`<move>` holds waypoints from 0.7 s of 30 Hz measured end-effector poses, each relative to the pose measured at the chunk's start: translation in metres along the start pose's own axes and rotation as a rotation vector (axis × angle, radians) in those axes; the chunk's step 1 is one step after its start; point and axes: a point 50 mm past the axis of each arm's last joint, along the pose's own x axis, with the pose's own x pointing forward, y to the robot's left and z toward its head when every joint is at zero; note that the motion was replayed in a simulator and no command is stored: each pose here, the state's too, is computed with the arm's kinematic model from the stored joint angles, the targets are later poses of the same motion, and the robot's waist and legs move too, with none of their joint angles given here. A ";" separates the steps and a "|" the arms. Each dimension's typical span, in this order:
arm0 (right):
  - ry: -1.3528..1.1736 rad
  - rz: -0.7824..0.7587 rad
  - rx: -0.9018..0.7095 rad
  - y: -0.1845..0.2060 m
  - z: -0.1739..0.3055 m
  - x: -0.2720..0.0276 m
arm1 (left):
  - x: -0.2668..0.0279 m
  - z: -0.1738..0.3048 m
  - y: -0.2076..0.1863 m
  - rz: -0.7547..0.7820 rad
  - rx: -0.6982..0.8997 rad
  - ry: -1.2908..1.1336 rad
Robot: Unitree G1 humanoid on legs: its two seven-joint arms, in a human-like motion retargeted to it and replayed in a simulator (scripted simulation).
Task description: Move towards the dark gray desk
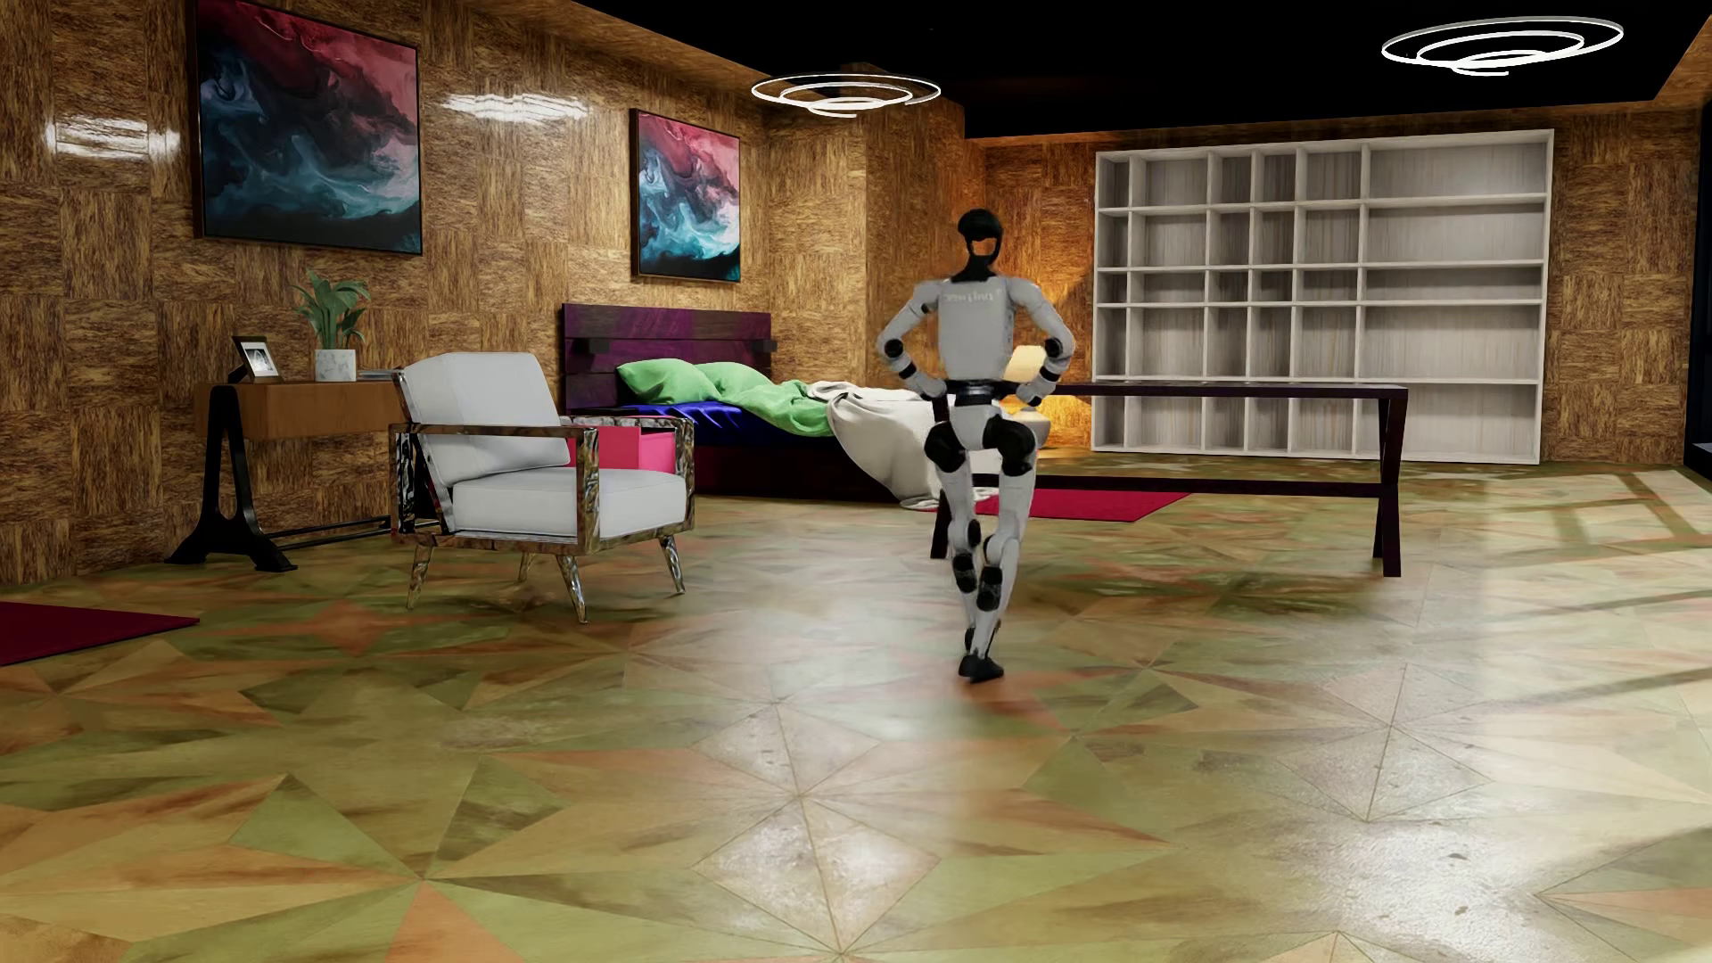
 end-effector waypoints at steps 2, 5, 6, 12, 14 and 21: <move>0.029 -0.003 0.001 -0.001 -0.002 -0.003 | 0.008 0.003 0.002 0.048 -0.010 -0.005; -0.001 0.025 -0.020 0.001 -0.006 -0.004 | 0.013 0.007 0.003 0.095 -0.040 0.013; -0.016 0.059 -0.016 0.003 -0.007 -0.008 | 0.011 0.007 0.000 0.087 -0.045 0.026; -0.046 0.181 -0.019 -0.001 -0.016 -0.027 | 0.014 0.014 -0.008 0.100 -0.111 0.048; -0.054 0.151 -0.048 -0.004 -0.017 -0.021 | 0.013 0.014 -0.009 0.087 -0.114 0.050; -0.029 0.139 -0.094 -0.007 -0.016 -0.026 | 0.003 0.018 -0.018 0.021 -0.137 0.069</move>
